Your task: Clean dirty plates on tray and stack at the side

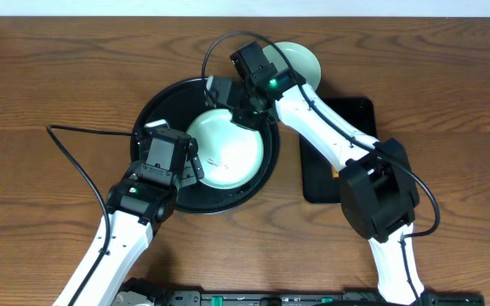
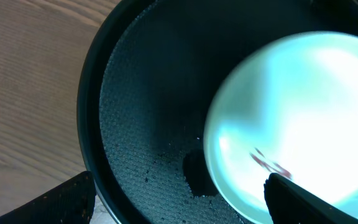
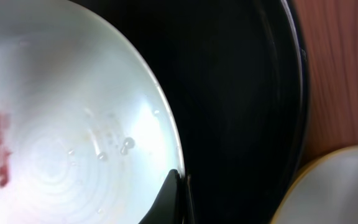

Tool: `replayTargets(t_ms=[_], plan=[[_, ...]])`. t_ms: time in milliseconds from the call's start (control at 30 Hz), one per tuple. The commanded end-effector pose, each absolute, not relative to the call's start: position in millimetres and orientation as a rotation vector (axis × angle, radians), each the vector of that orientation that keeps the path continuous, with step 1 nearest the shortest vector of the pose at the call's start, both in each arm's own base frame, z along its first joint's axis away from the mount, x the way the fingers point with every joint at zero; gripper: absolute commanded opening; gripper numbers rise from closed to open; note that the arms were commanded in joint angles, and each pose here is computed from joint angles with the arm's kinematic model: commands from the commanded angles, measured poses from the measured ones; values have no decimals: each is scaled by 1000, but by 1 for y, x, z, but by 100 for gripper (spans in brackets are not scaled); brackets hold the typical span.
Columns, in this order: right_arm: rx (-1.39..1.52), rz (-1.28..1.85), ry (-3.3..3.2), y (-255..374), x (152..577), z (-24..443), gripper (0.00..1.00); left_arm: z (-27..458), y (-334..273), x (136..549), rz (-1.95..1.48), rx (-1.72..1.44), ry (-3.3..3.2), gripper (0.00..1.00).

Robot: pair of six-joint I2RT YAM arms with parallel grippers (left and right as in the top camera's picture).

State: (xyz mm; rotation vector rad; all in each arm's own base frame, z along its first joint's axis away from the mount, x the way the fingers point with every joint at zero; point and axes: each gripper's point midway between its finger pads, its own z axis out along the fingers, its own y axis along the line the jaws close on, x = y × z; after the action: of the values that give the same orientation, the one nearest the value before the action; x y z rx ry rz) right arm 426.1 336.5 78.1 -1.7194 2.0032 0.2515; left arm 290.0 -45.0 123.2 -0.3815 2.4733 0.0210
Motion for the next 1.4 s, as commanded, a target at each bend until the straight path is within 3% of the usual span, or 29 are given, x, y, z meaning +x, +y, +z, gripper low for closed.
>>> replayTargets(t_ms=[0,267,300,633,667,700,833,1100,1367], plan=[[-1980,181,1731,330,430,69,1,129,-42,293,26,-404,2454,88],[-2003,102,1565,339,449,78,1,130,-43,294,22,-404,2447,88],[-2002,102,1563,339,449,78,1,130,-43,294,22,-404,2447,98],[-2064,246,1564,345,428,56,7,131,-43,296,17,-405,2440,98],[-2058,257,1561,346,428,57,18,131,-43,296,18,-405,2440,98],[-2024,294,1587,349,427,58,51,131,-43,296,19,-402,2441,98],[-1796,381,1774,357,437,70,74,131,-54,297,-1,-215,2471,98],[-1354,501,2139,323,455,122,77,144,-87,304,-208,44,2568,98],[-901,563,2463,230,451,171,72,130,-104,348,-373,246,2770,99]])
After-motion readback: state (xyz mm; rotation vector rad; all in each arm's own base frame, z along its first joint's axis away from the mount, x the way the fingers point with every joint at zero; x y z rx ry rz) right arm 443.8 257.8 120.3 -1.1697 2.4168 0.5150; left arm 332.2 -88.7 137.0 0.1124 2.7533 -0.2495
